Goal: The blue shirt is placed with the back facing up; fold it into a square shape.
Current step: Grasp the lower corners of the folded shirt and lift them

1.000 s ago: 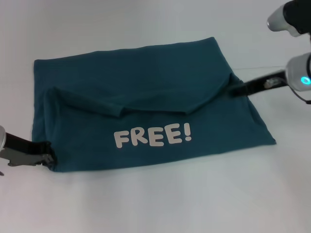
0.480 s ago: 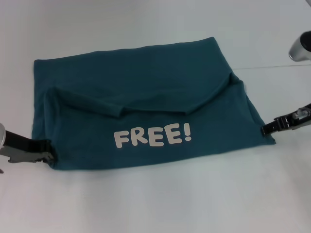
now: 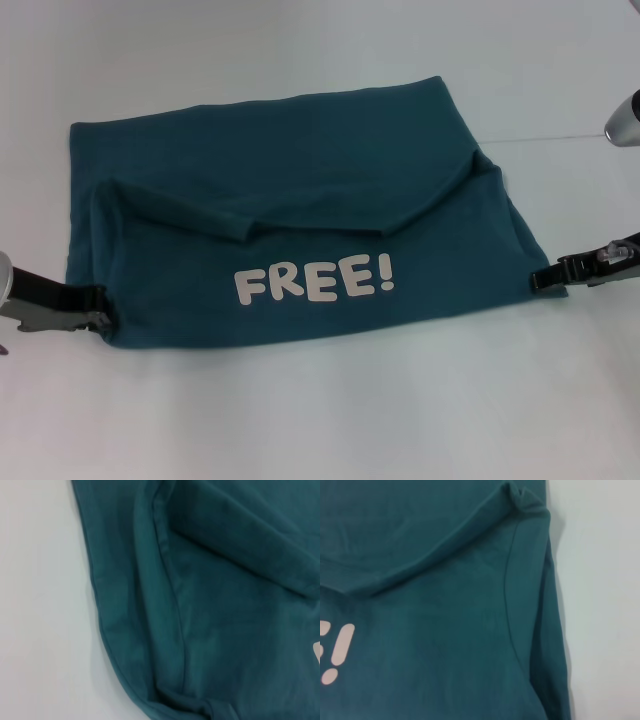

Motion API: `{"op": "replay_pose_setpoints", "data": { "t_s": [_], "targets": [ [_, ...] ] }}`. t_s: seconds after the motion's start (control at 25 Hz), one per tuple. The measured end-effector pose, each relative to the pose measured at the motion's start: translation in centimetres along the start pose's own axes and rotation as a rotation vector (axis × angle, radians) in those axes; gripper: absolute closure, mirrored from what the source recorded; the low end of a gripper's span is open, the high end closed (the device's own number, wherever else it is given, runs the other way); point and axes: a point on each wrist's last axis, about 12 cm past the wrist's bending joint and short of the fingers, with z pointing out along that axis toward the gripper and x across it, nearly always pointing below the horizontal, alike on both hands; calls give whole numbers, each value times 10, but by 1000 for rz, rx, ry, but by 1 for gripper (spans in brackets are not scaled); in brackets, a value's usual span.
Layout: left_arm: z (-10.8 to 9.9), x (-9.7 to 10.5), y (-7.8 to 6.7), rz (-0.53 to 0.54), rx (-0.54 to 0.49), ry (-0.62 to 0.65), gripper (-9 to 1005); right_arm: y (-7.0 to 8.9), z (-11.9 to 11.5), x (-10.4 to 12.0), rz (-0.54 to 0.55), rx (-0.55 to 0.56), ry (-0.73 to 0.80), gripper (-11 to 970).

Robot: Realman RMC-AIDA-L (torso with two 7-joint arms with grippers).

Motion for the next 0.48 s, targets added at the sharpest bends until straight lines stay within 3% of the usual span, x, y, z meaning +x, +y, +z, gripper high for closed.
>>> {"op": "replay_pose_setpoints", "data": {
  "t_s": [0.28, 0.48],
  "targets": [
    [0, 0, 0, 0, 2, -1, 916, -2, 6, 4, 11, 2, 7, 170],
    [0, 0, 0, 3, 1, 0, 915, -2, 10, 6, 20, 5, 3, 242]
  ]
}}
